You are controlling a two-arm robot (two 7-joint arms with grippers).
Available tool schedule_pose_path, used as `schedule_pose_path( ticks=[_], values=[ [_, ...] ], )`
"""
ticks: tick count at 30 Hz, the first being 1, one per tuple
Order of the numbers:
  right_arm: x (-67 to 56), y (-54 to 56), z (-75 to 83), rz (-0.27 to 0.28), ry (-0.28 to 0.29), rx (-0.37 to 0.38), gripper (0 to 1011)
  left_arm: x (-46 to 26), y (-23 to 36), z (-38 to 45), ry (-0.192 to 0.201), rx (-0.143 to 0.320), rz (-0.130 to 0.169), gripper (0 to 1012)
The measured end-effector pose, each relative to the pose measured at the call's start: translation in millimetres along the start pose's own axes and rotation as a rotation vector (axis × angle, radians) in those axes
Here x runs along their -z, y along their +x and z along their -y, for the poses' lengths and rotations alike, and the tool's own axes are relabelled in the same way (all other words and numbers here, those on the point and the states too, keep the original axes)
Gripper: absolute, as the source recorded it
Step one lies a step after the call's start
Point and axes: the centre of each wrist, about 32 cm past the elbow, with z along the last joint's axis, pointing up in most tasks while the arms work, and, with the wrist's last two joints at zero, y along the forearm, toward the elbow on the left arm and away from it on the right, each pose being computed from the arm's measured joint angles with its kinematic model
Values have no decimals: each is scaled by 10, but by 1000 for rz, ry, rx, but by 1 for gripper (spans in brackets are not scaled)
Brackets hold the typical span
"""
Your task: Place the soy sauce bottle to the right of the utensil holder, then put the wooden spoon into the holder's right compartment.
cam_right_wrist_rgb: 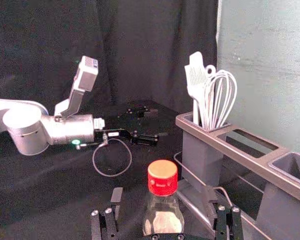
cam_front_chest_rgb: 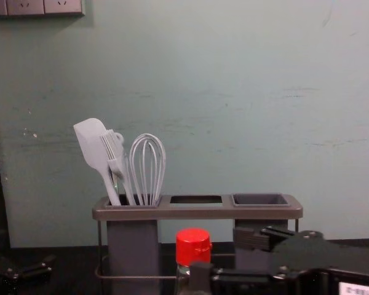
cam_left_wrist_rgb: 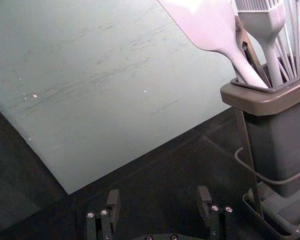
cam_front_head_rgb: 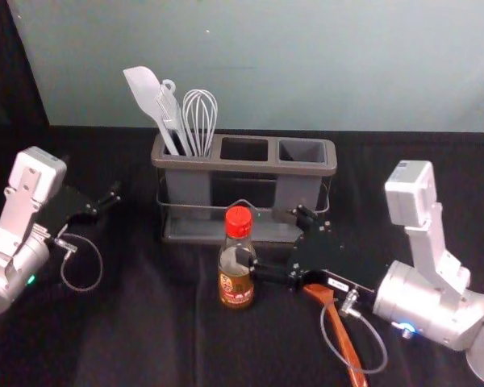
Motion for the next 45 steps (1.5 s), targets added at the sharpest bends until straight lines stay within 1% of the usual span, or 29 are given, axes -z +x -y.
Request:
schedule_pose_path(
  ticks=[6, 18, 23, 27, 35, 38, 40, 41, 42, 43, 45],
  values=[
    [4, -14, -129, 15, 2, -4, 1003, 0, 0, 0, 0, 0, 0, 1005],
    [34, -6, -287, 40, 13, -7, 1003, 0, 0, 0, 0, 0, 0, 1005],
    [41, -6, -321, 36, 17, -7, 1002, 0, 0, 0, 0, 0, 0, 1005],
    [57, -8, -347, 8, 24, -8, 1003, 0, 0, 0, 0, 0, 0, 1005],
    [57, -5, -339, 11, 22, -8, 1002, 0, 0, 0, 0, 0, 0, 1005],
    [56, -6, -338, 12, 22, -9, 966, 0, 0, 0, 0, 0, 0, 1005],
    [56, -6, -337, 13, 22, -9, 916, 0, 0, 0, 0, 0, 0, 1005],
    [55, -6, -336, 13, 22, -9, 907, 0, 0, 0, 0, 0, 0, 1005],
    [55, -6, -336, 13, 22, -9, 885, 0, 0, 0, 0, 0, 0, 1005],
    [55, -6, -336, 13, 22, -9, 837, 0, 0, 0, 0, 0, 0, 1005],
    [56, -7, -335, 13, 22, -9, 800, 0, 0, 0, 0, 0, 0, 1005]
  ],
)
